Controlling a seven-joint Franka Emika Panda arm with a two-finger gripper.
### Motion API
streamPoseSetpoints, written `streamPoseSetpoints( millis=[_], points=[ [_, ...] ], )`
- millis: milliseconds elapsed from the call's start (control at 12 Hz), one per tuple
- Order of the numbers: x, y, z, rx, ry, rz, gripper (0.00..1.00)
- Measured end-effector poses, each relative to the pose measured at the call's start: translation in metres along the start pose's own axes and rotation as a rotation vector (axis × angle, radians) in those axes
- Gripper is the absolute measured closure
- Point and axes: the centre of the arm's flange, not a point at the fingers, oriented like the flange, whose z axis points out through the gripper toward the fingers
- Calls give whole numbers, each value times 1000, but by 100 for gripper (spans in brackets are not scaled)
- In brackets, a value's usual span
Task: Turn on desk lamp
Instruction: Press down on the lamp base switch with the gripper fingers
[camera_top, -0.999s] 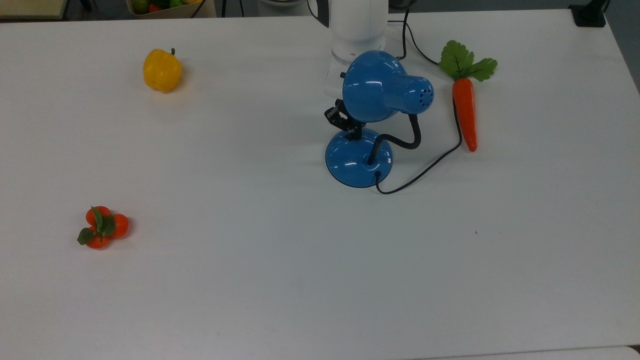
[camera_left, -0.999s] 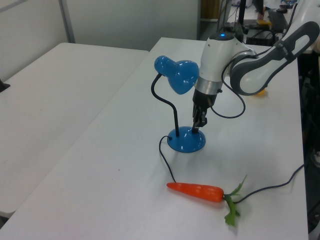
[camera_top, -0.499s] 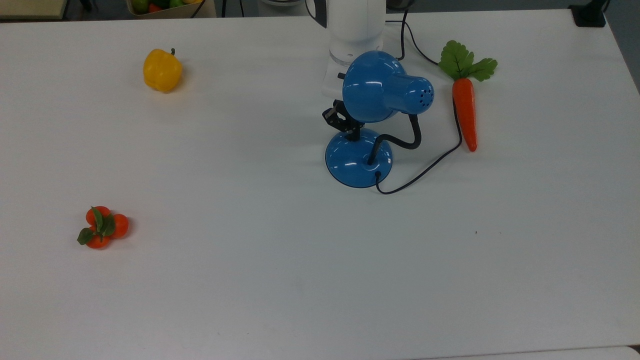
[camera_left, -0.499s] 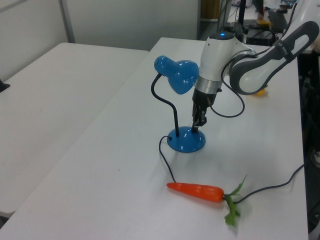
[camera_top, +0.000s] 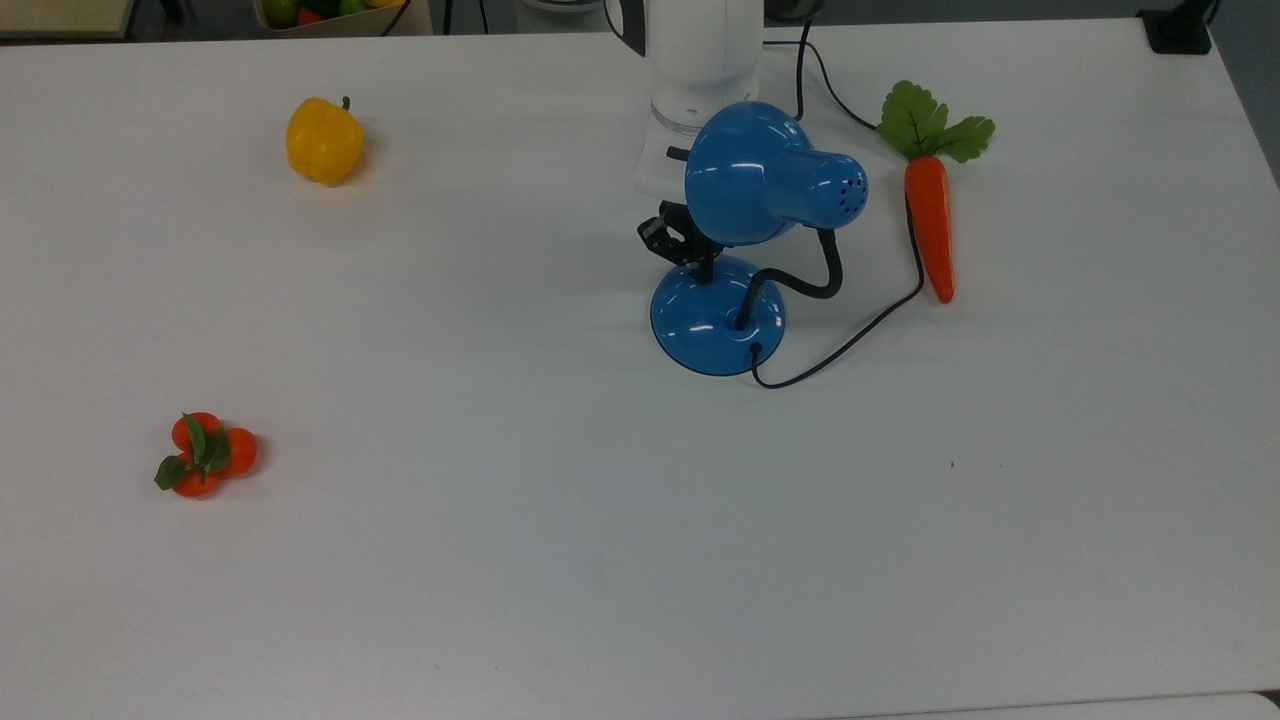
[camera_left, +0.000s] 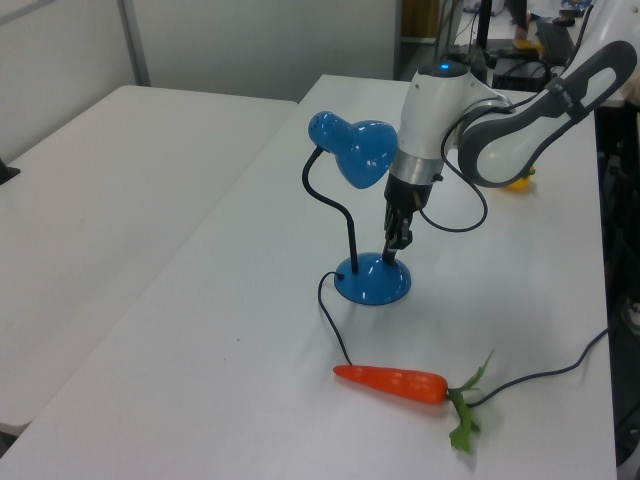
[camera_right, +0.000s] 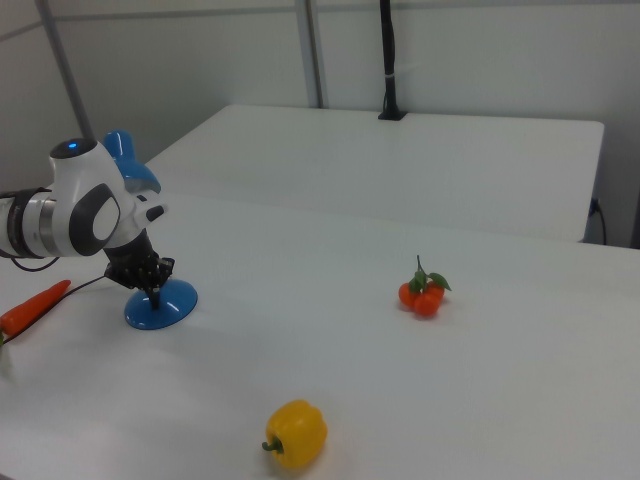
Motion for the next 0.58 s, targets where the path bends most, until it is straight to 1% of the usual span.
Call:
streamPoseSetpoints(
  millis=[583],
  points=[
    [0, 0, 2, -2, -3, -5, 99]
  ],
)
